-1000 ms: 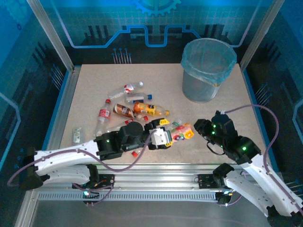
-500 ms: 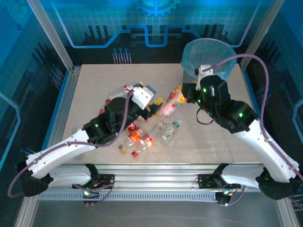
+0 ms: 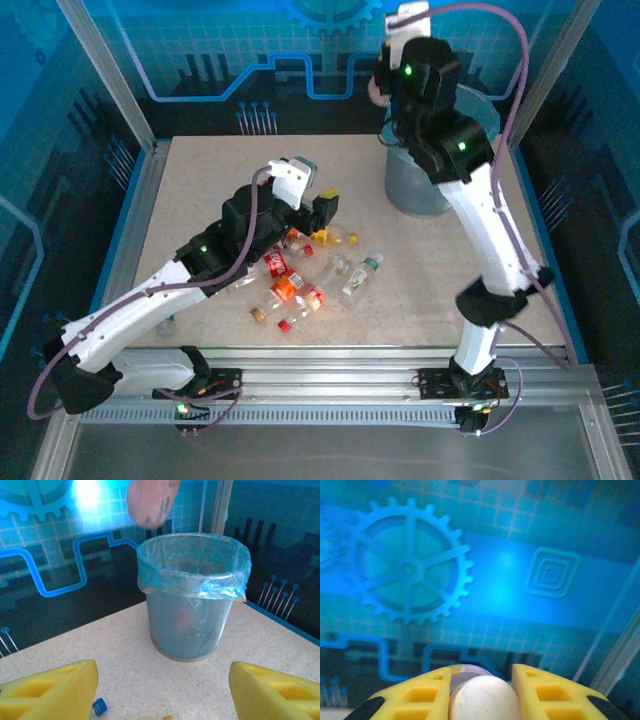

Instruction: Put the plastic bottles in the bin

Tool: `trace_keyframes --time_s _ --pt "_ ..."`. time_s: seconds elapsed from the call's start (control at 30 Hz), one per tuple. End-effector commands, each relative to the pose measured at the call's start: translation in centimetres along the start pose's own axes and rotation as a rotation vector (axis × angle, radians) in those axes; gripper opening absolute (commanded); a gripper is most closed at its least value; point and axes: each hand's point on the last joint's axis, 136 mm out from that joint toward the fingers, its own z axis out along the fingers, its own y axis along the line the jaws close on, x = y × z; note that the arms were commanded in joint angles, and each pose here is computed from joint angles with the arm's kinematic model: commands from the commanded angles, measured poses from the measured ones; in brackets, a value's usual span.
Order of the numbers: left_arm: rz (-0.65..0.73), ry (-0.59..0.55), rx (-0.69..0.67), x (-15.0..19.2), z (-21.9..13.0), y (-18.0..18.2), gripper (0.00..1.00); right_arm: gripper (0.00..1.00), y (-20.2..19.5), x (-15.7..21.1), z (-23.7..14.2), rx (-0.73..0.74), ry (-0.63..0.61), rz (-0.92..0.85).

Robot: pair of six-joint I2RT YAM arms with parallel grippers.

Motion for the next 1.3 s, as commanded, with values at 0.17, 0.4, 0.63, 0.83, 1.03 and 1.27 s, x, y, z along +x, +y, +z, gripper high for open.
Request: trace_keyframes --time_s 0.17,0.4,0.63,0.83,1.03,1.27 --pt "-0.049 0.016 0.029 -0.3 0.3 -0.3 0.71 0.00 -2.7 4.3 5.0 0.226 0.126 -0.234" --pt "-0.064 0.039 0.037 0.5 0.7 -0.5 0.71 0.00 -2.8 11.2 7.1 0.213 0.311 -0.264" --pt "-0.084 0.069 0.035 2.0 1.3 -0.6 0.71 0.00 -2.3 19.2 8.7 0.170 0.528 -0.307" --pt "-0.074 0.091 0.030 2.7 1.7 -0.6 0.71 0.02 -2.0 24.9 9.7 0.143 0.666 -0.297" --pt "-0.070 0.100 0.024 3.0 1.7 -0.5 0.72 0.05 -2.3 29.6 10.6 0.130 0.782 -0.289" --pt "-0.072 0.108 0.024 3.2 1.9 -0.6 0.72 0.10 -2.5 34.3 11.9 0.089 0.881 -0.223"
